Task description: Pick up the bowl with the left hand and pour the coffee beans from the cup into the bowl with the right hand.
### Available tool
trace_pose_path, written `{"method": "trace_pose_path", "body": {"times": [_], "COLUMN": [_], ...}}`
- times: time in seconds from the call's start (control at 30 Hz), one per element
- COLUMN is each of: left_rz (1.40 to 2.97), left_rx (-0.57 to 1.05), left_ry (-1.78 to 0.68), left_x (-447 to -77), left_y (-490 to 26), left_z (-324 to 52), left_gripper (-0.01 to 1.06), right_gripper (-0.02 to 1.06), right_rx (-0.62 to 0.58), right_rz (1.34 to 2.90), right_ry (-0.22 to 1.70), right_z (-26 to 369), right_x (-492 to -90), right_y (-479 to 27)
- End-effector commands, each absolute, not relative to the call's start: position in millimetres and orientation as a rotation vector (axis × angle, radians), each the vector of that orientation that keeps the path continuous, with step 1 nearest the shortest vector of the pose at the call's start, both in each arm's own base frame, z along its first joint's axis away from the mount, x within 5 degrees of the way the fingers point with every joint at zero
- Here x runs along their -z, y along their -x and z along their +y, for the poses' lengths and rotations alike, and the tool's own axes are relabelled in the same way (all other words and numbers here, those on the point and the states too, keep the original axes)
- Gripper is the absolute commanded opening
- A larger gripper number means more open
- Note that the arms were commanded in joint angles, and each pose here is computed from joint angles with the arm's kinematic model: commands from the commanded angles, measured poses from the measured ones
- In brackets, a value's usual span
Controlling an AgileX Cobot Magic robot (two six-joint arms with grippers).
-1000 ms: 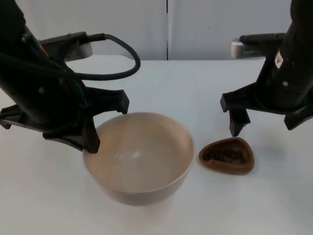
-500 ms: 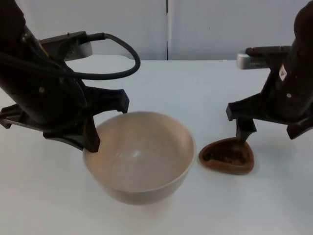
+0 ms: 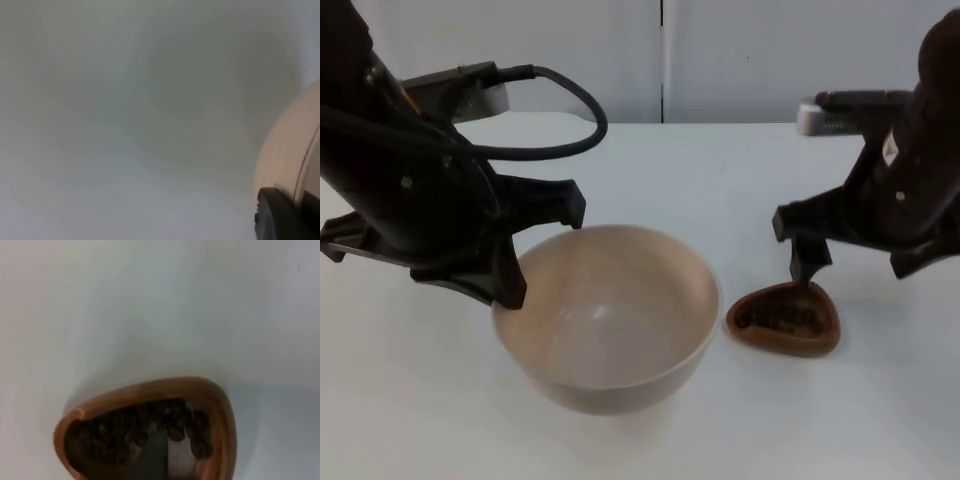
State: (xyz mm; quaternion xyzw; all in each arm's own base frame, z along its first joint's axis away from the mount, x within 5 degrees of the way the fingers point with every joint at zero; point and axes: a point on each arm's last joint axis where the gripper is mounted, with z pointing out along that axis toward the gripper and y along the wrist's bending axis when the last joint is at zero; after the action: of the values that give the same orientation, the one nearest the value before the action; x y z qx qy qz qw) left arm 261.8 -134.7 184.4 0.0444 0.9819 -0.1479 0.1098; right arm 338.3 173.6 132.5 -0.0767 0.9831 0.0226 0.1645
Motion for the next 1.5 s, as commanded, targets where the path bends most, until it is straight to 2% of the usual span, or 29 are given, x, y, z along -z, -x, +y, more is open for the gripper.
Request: {"method": "trace_pose_path", "body": {"times": [0.0, 0.47, 0.7, 1.27, 1.4, 1.47], "left_rz": [2.87, 2.866, 2.866, 2.866, 2.866, 2.866], "left_rx": [0.453, 0.453, 0.453, 0.46, 0.46, 0.46], "left_ry": [-0.118, -0.117, -0.117, -0.109, -0.109, -0.109], "left_x": [-186.7, -186.7, -186.7, -186.9, -186.9, -186.9], "left_y": [-261.2, -261.5, -261.5, -261.5, -261.5, -261.5], "left_z": [-135.7, -135.7, -135.7, -136.1, -136.1, -136.1], "left_gripper": [0.0, 0.0, 0.0, 0.0, 0.0, 0.0], "right_gripper": [0.82, 0.67, 0.48, 0.46, 0.41, 0.32], "right_rx": [-0.049, -0.031, -0.035, -0.031, -0.027, -0.024], "right_rz": [2.831, 2.866, 2.872, 2.878, 2.882, 2.882], "right_ry": [0.221, 0.233, 0.231, 0.232, 0.232, 0.234], "right_z": [174.2, 175.2, 175.9, 175.7, 175.5, 175.3], "right_x": [-120.6, -96.8, -89.5, -87.3, -87.2, -87.2], "right_y": [-337.7, -338.8, -339.3, -339.0, -338.7, -338.7]}}
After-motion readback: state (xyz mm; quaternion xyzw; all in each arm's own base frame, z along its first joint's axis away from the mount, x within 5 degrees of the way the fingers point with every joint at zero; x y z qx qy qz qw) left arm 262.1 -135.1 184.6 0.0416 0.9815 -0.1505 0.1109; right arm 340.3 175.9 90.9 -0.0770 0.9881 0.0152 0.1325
